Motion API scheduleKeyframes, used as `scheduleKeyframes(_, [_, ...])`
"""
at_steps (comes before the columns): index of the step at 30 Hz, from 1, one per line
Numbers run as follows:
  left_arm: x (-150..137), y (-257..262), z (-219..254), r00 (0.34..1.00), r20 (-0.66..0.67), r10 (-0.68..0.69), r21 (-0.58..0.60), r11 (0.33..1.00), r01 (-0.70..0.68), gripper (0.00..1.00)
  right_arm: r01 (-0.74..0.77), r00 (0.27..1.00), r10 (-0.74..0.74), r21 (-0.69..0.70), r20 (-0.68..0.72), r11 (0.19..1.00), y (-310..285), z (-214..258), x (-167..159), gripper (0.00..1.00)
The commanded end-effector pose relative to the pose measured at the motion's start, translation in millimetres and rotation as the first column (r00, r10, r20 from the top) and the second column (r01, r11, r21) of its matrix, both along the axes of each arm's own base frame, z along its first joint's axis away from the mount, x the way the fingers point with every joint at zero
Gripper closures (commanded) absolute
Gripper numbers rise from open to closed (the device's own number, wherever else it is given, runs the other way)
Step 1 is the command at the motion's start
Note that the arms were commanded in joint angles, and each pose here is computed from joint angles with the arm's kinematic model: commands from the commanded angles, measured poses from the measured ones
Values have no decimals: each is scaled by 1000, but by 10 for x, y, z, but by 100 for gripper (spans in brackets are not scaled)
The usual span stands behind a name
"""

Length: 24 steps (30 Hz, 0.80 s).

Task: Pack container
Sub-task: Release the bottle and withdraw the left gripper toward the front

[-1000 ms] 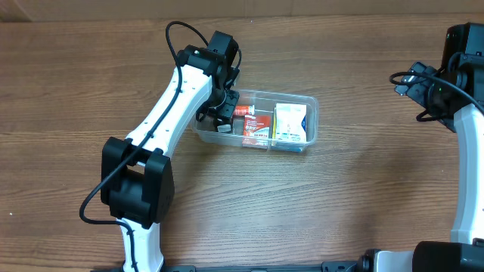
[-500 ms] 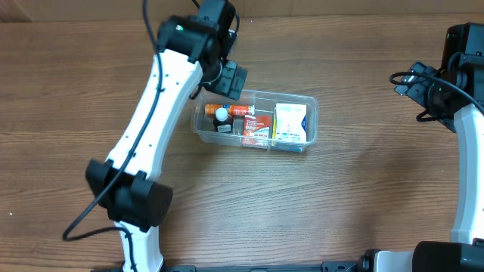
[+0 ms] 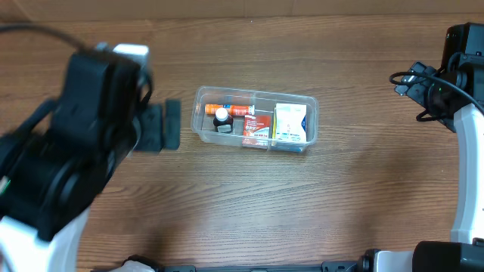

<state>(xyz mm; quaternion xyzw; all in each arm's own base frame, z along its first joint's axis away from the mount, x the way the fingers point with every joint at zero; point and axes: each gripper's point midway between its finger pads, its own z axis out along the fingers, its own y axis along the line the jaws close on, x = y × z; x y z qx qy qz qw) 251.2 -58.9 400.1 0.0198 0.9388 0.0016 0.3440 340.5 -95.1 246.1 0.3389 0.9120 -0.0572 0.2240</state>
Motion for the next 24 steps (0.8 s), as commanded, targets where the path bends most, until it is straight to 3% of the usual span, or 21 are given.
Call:
scheduleKeyframes(1, [-197, -41, 7, 1000, 0, 3, -88, 996, -3, 0, 5, 1000, -5, -3, 28, 1000, -8, 77, 27, 0])
scheduleKeyframes(9, [-235, -22, 4, 999, 7, -48, -43, 998, 49, 0, 5, 1000, -5, -3, 28, 1000, -8, 77, 27, 0])
scheduleKeyframes(15, [10, 149, -581, 996, -87, 26, 99, 995, -17, 0, 5, 1000, -5, -3, 28, 1000, -8, 77, 27, 0])
scheduleKeyframes(18, [265, 209, -833, 998, -10, 58, 31, 998, -57, 0, 5, 1000, -5, -3, 28, 1000, -8, 77, 27, 0])
scheduleKeyframes(20, [441, 224, -1061, 995, 84, 58, -77, 996, -51, 0, 5, 1000, -5, -3, 28, 1000, -8, 77, 27, 0])
scheduleKeyframes(24, [528, 319, -1493, 968, 237, 81, -199, 980, -33, 0, 5, 1000, -5, -3, 28, 1000, -8, 77, 27, 0])
